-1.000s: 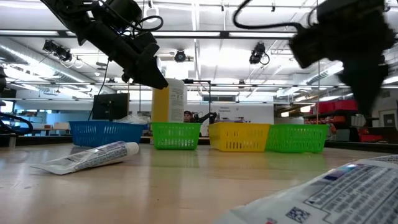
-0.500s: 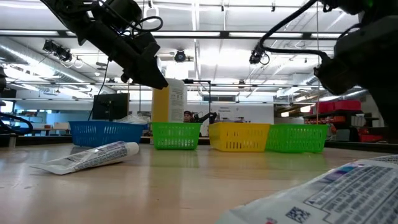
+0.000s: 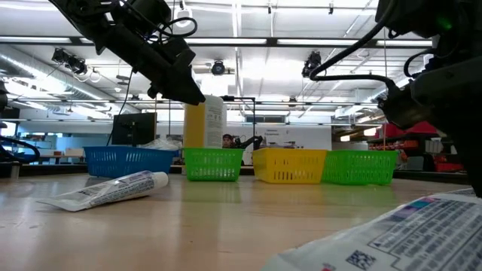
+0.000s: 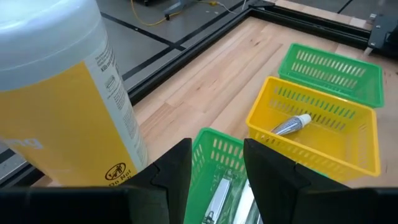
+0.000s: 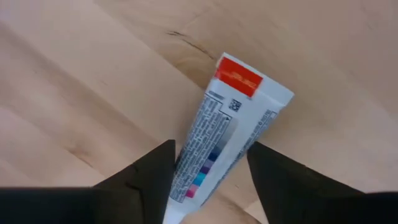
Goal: Pick & Place Travel size toiletries
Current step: Put the toothpaste into the yellow bin
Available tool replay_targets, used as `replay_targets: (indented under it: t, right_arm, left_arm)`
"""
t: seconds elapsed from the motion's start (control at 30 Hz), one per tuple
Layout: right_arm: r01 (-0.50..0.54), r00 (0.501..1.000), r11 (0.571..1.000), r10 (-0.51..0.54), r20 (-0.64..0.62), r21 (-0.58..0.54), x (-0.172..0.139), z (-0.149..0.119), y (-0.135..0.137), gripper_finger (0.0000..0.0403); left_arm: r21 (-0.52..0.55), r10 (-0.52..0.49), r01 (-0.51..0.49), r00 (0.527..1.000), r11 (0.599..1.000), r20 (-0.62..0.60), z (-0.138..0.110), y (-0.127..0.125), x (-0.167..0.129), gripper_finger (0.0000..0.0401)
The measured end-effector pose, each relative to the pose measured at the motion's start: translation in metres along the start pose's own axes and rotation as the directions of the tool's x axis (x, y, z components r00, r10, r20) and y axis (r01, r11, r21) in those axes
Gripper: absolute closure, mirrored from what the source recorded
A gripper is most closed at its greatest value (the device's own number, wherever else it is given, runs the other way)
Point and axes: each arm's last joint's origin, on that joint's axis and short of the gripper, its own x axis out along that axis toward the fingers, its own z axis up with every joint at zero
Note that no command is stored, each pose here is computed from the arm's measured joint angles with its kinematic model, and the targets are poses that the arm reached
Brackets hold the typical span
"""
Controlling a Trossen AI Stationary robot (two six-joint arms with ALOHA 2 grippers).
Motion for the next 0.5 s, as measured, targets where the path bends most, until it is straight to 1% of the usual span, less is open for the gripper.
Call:
replay_targets:
  t: [0.2,0.27,0.37,0.5]
  right_arm:
    - [0.018,1.000,1.000,-0.018,0.011,-0.009,0.0003,-0.0001,-0.0022,0.0263]
    - [0.020,1.000,1.000,-0.019,0.015,-0.009,0.0002,0.0001,-0.0024,0.0280]
    - [0.020,1.000,1.000,-0.020,0.016,-0.007,0.0003,0.0003,-0.0026,0.0291]
    - [0.009,1.000,1.000,-0.009,0.022,-0.014,-0.0032,0.0010,0.0013,0.0293]
  left_arm:
    - [-0.001,-0.001,0.001,1.000,1.000,0.002,0.0002,-0.0001,0.0000,0.0248]
    - [0.000,-0.001,0.001,1.000,1.000,0.001,0.0001,0.0000,0.0000,0.0248]
    - [0.000,-0.001,0.001,1.000,1.000,0.001,0.0001,0.0000,0.0000,0.0248]
    - [0.000,-0.001,0.001,1.000,1.000,0.001,0.0002,-0.0001,0.0000,0.0248]
